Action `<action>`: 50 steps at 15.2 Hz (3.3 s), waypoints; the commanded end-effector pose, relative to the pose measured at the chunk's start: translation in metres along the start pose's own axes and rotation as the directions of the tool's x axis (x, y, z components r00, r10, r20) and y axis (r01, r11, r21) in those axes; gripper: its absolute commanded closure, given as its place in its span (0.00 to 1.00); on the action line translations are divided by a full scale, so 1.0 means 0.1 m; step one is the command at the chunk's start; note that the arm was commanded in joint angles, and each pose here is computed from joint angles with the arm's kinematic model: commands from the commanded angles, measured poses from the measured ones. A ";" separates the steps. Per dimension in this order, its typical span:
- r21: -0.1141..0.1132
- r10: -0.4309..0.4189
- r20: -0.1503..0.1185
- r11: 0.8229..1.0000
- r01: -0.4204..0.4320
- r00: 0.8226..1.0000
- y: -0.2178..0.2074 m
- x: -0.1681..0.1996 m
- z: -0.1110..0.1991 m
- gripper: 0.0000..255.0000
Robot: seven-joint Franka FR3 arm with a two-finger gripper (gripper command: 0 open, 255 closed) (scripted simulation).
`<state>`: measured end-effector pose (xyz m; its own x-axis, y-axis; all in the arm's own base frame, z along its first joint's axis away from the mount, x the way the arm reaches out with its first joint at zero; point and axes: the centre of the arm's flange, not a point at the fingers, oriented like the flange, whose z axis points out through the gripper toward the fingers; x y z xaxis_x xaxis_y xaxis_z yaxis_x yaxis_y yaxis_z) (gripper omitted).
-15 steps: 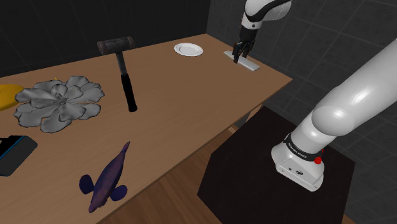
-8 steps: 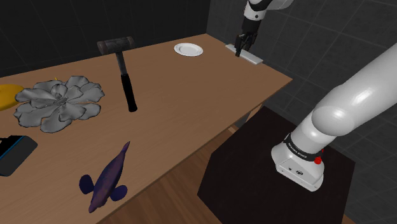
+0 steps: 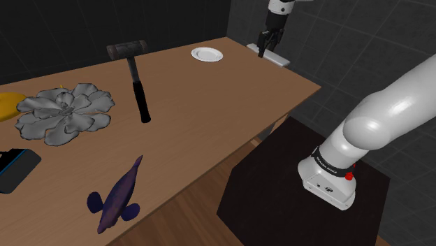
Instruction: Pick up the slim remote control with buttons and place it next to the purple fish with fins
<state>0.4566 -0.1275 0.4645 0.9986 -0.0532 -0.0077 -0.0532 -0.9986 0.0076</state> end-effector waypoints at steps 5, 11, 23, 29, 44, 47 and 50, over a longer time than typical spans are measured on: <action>0.000 0.001 0.000 1.000 -0.001 1.000 -0.77 -0.18 -0.01 1.00; 0.000 0.001 0.000 1.000 -0.001 1.000 -1.54 -0.37 -0.02 1.00; 0.000 0.001 0.000 1.000 -0.001 1.000 -3.08 -0.75 -0.04 1.00; 0.000 0.001 0.000 1.000 -0.001 1.000 -3.85 -0.94 -0.04 1.00; 0.000 0.001 0.000 1.000 -0.001 1.000 -4.76 -1.16 0.37 1.00; 0.000 0.001 0.000 1.000 -0.001 1.000 -4.76 -1.16 0.53 1.00; 0.000 0.001 0.000 1.000 -0.001 1.000 -4.76 -1.16 0.69 1.00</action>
<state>0.3653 0.3519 0.3987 0.9985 -0.0545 -0.0084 -0.0544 -0.9985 0.0085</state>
